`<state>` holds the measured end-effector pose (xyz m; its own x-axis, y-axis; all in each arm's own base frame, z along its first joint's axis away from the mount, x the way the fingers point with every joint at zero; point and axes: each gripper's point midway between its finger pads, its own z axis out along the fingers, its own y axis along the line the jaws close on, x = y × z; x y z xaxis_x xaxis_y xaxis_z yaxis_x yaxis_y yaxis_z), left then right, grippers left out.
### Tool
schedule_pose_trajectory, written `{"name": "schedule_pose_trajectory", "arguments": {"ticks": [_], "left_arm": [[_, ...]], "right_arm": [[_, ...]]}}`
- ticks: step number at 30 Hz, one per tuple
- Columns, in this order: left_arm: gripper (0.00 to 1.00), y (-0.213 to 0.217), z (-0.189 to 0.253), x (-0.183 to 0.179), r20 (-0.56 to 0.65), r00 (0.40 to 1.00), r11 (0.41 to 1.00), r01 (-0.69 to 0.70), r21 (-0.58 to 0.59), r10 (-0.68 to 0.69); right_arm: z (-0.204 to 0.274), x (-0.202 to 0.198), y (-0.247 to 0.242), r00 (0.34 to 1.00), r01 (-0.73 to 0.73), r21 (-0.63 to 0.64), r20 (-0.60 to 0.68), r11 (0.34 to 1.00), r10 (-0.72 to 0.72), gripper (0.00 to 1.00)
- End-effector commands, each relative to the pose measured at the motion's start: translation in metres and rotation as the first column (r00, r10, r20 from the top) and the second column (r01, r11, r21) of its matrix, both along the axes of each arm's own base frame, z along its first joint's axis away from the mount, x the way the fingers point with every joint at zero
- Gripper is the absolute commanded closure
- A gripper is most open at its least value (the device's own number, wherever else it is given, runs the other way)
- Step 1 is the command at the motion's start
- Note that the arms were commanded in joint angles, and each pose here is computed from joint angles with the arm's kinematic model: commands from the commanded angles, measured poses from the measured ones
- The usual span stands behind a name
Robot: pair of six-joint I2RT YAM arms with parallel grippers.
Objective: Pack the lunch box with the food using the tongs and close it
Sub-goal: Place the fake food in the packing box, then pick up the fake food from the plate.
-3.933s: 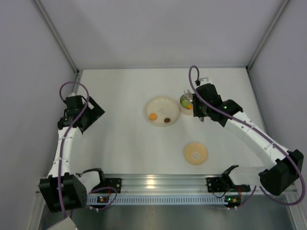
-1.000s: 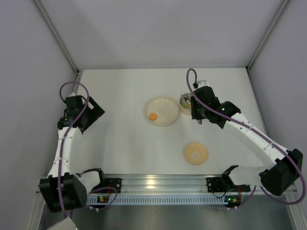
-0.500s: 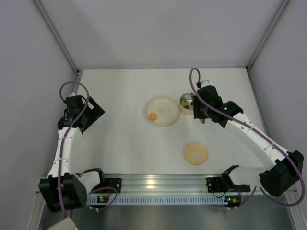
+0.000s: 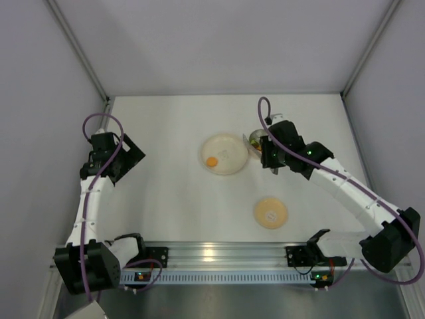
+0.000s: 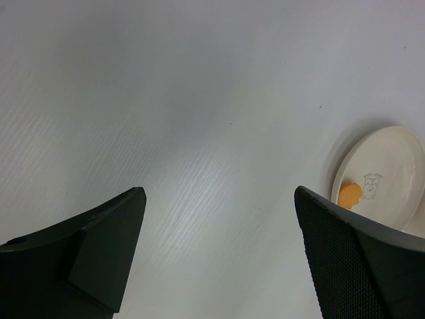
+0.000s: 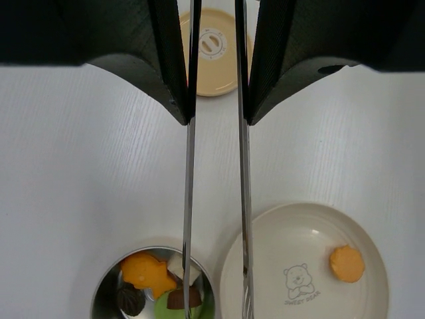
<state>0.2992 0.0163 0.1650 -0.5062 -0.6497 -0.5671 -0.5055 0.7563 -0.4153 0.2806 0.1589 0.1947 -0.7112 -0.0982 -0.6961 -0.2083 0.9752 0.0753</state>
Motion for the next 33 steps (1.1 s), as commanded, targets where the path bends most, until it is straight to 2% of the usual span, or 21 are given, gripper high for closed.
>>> {"name": "schedule_pose_trajectory", "arguments": {"ticks": [1, 9, 18, 33], "left_arm": [[0.02, 0.000, 0.003, 0.006, 0.036, 0.999, 1.000, 0.012, 0.014, -0.013], [0.01, 0.001, 0.003, 0.005, 0.035, 0.999, 1.000, 0.007, 0.018, -0.007], [0.01, 0.000, 0.004, 0.005, 0.035, 0.999, 1.000, 0.012, 0.015, -0.012], [0.01, 0.000, 0.003, 0.005, 0.036, 0.999, 1.000, 0.013, 0.014, -0.013]], "right_arm": [[0.027, -0.003, 0.037, 0.995, -0.078, 0.092, 0.064, 0.993, 0.072, 0.62], [0.016, -0.020, 0.101, 0.977, -0.211, 0.113, 0.038, 0.971, 0.208, 0.62], [-0.001, -0.025, 0.144, 0.960, -0.279, 0.126, 0.003, 0.952, 0.281, 0.62], [-0.023, -0.020, 0.147, 0.963, -0.264, 0.075, -0.031, 0.962, 0.267, 0.62]]}}
